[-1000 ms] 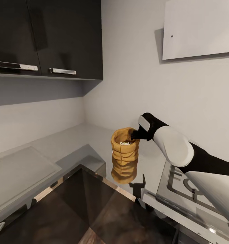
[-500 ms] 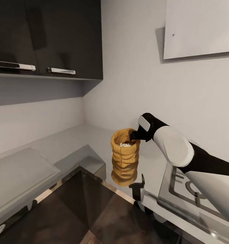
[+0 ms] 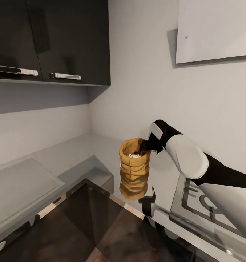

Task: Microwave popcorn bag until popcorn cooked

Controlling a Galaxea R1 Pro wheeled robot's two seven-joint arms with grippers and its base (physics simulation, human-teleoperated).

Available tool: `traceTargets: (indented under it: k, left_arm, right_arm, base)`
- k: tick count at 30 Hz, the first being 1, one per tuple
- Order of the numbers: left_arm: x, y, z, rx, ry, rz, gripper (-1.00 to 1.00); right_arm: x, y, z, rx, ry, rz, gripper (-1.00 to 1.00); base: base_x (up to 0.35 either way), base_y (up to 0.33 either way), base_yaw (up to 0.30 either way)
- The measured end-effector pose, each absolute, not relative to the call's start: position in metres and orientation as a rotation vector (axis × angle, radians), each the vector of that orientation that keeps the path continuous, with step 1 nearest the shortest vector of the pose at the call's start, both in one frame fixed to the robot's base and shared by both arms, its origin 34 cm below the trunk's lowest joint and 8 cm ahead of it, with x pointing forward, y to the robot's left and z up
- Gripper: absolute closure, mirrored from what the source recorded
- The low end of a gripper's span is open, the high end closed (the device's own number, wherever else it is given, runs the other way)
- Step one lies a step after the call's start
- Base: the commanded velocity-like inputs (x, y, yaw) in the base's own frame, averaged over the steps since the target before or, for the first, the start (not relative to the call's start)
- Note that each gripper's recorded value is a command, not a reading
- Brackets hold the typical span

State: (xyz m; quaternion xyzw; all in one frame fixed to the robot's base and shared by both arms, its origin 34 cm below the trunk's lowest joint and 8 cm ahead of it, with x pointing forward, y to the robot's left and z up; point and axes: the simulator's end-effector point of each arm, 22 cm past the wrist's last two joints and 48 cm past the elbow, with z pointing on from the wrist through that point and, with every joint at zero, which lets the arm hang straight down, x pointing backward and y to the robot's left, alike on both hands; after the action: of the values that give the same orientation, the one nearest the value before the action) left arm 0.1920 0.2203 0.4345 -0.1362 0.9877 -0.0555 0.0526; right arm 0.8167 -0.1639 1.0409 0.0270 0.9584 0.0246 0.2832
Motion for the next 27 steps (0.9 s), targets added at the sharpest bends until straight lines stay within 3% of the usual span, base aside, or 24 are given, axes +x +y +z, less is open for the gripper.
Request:
traceTargets:
  k: [27]
  left_arm:
    - [0.19, 0.224, 0.434, -0.426, 3.005, -0.157, -1.0]
  right_arm:
    - [0.818, -0.166, 1.043, 0.12, 2.558, 0.11, -1.0]
  base:
    - [0.0, 0.0, 0.0]
